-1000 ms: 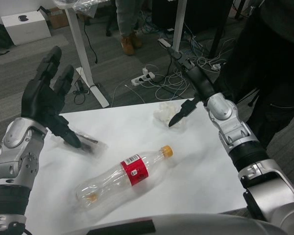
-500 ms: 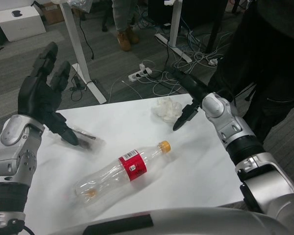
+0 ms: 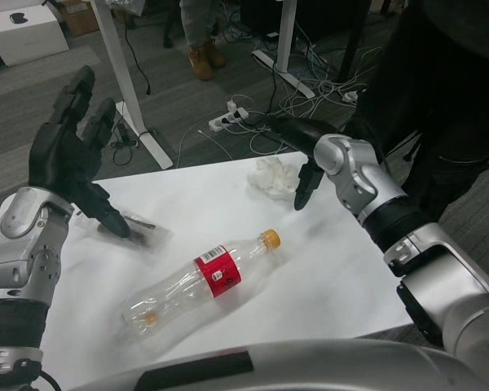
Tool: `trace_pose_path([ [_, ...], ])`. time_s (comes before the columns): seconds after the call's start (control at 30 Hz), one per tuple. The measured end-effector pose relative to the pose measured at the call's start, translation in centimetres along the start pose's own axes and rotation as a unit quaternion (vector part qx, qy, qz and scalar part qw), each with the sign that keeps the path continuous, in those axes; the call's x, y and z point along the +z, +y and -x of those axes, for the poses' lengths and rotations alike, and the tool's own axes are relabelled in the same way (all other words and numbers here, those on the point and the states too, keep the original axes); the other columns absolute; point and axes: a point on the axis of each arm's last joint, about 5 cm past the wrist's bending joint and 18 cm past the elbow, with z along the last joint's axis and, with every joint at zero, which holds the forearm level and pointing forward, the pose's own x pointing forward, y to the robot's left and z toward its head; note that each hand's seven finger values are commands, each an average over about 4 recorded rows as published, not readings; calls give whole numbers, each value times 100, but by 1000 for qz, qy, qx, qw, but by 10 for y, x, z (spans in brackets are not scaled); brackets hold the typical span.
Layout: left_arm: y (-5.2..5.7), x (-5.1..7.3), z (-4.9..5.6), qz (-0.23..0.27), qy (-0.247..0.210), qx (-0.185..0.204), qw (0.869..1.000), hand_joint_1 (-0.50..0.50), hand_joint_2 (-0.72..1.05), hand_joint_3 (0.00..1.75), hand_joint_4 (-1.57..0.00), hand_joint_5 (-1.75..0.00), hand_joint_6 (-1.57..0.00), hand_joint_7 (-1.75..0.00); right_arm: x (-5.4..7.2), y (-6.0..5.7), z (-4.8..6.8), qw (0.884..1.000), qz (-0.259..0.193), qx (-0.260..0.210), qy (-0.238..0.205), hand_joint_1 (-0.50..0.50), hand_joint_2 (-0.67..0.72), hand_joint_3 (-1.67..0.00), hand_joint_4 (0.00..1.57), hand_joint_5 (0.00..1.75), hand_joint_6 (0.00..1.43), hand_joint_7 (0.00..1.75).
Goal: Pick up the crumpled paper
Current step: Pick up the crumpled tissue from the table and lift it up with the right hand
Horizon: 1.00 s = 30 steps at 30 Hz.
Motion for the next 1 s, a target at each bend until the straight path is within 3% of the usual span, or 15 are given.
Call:
trace_pose_path([
  [0.2, 0, 0, -1, 0, -1, -1, 1000, -50, -72, 0, 0, 0, 0, 0, 18, -2, -7, 997, 65, 24, -19, -39, -15, -8, 0, 0, 0, 0],
  [0.3, -1, 0, -1, -1, 0, -1, 1000, -50, -72, 0, 0, 0, 0, 0, 22, 4, -12, 993, 101, 52, -16, -38, -16, -8, 0, 0, 0, 0],
  [0.57, -1, 0, -1, -1, -1, -3, 1000, -50, -68, 2, 0, 0, 0, 0, 7, 18, -18, 989, 109, 100, 21, -38, -26, -8, 0, 0, 0, 0],
  [1.0, -2, 0, -2, -1, 0, -5, 1000, -50, -68, 0, 0, 0, 0, 0, -3, 26, -20, 985, 111, 120, 51, -42, -32, -14, 0, 0, 0, 2],
])
